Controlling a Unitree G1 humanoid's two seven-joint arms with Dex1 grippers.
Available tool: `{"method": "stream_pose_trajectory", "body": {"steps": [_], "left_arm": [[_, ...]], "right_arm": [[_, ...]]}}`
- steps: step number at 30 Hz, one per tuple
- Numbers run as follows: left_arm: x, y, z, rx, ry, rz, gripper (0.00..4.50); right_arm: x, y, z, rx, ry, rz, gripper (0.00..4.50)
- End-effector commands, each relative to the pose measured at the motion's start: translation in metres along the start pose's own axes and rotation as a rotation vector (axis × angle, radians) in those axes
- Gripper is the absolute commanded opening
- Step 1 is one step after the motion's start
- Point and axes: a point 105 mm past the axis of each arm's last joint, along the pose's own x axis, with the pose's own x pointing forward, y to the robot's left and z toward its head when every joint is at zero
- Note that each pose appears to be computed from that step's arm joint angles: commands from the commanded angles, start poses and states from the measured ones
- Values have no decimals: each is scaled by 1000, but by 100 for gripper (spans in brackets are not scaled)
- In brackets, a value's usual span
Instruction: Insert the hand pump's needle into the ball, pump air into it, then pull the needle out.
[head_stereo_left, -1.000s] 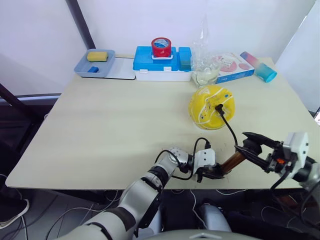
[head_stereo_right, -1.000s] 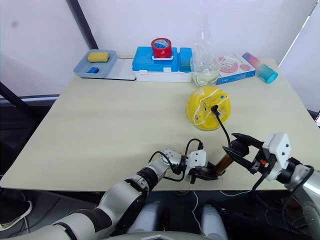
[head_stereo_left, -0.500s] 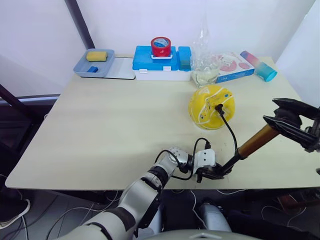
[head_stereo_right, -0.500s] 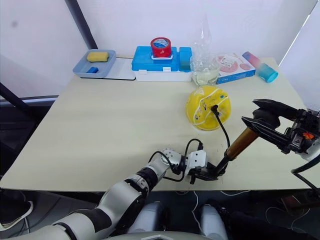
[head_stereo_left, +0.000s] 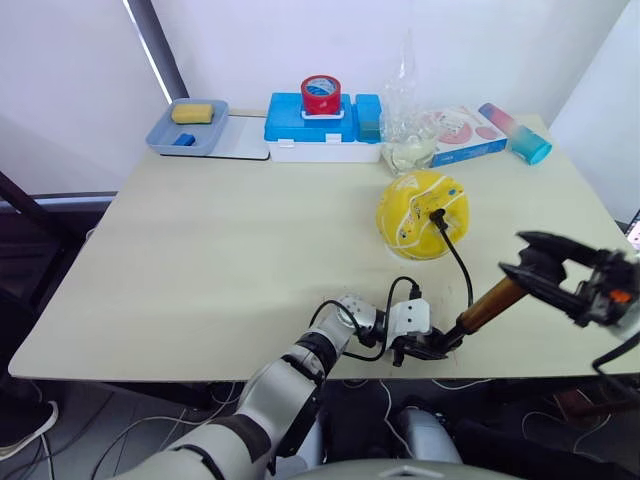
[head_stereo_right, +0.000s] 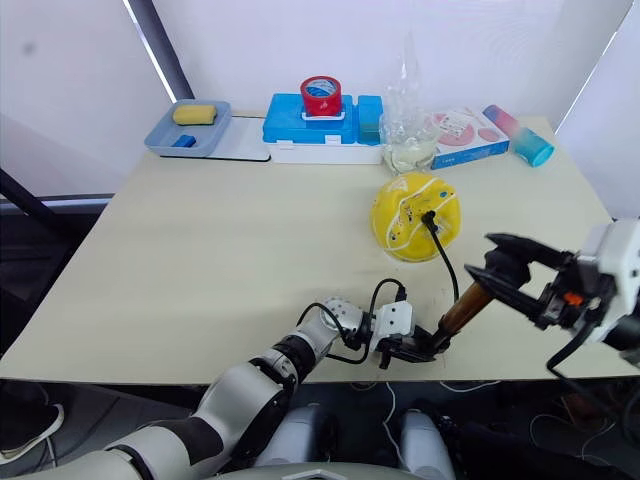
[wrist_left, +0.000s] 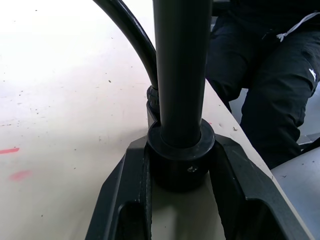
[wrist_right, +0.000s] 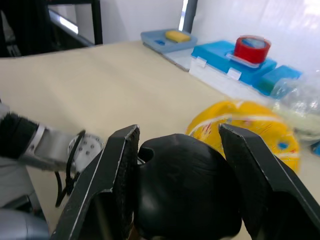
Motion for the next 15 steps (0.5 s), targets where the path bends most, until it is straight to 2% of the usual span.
{"method": "stream_pose_trajectory", "body": {"steps": [1, 5, 7, 11, 15], "left_arm": [[1, -12, -17, -44, 64, -42, 111], [0, -11, -18, -41, 67, -41, 111], [-1, -11, -18, -41, 67, -39, 111], [-2, -11, -18, -41, 67, -37, 111], [-2, -12, -19, -43, 66, -38, 111]], "right_arm": [[5, 9, -45, 33, 87, -16, 205], [12, 17, -63, 40, 56, -31, 205], [13, 17, -62, 27, 33, -35, 205], [12, 14, -35, 3, -78, -25, 205], [4, 7, -6, -30, -137, -23, 205]]}}
